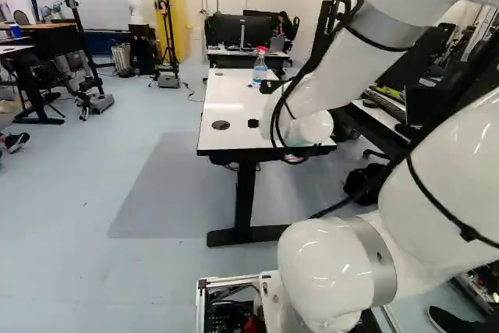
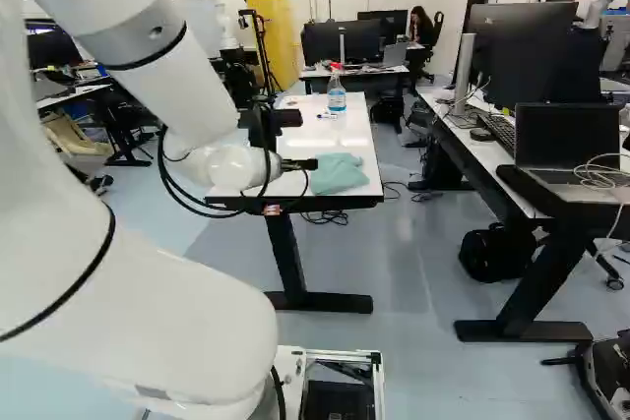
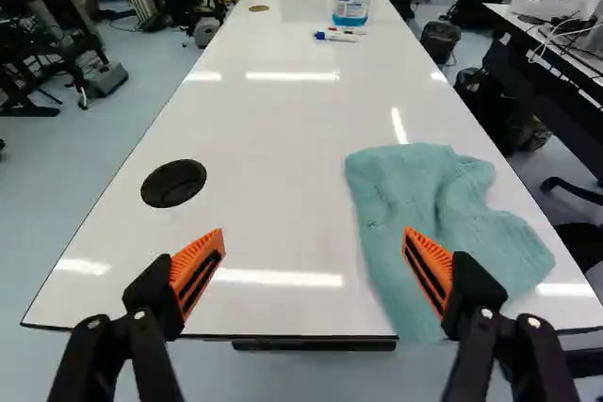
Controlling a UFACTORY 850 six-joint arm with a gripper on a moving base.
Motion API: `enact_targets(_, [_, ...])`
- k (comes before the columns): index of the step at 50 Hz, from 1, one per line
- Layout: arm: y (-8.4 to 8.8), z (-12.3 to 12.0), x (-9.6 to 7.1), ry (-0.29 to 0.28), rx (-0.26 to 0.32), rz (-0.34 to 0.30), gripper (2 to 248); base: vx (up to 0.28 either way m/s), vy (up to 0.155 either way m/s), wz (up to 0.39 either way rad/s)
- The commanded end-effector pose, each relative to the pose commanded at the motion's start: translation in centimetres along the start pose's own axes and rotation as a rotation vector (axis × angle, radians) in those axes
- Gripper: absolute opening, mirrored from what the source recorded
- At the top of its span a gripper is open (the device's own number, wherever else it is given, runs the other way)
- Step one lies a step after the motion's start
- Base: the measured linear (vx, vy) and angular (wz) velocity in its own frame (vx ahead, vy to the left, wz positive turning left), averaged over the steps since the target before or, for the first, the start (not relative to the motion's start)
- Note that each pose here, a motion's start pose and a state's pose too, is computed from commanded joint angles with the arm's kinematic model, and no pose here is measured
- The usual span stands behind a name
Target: Clean the table with the green towel
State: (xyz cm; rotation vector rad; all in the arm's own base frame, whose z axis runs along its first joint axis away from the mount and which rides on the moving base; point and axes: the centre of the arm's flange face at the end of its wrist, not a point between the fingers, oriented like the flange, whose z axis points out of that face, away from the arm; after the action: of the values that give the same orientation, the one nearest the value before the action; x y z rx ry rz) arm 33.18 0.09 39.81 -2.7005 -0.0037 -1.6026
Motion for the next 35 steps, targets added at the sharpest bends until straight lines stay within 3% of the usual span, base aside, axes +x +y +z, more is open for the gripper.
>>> enact_targets(35, [0.1, -2.7, -4.3, 0.123, -0.002, 0.001, 247, 0.0, 0.0, 0.0])
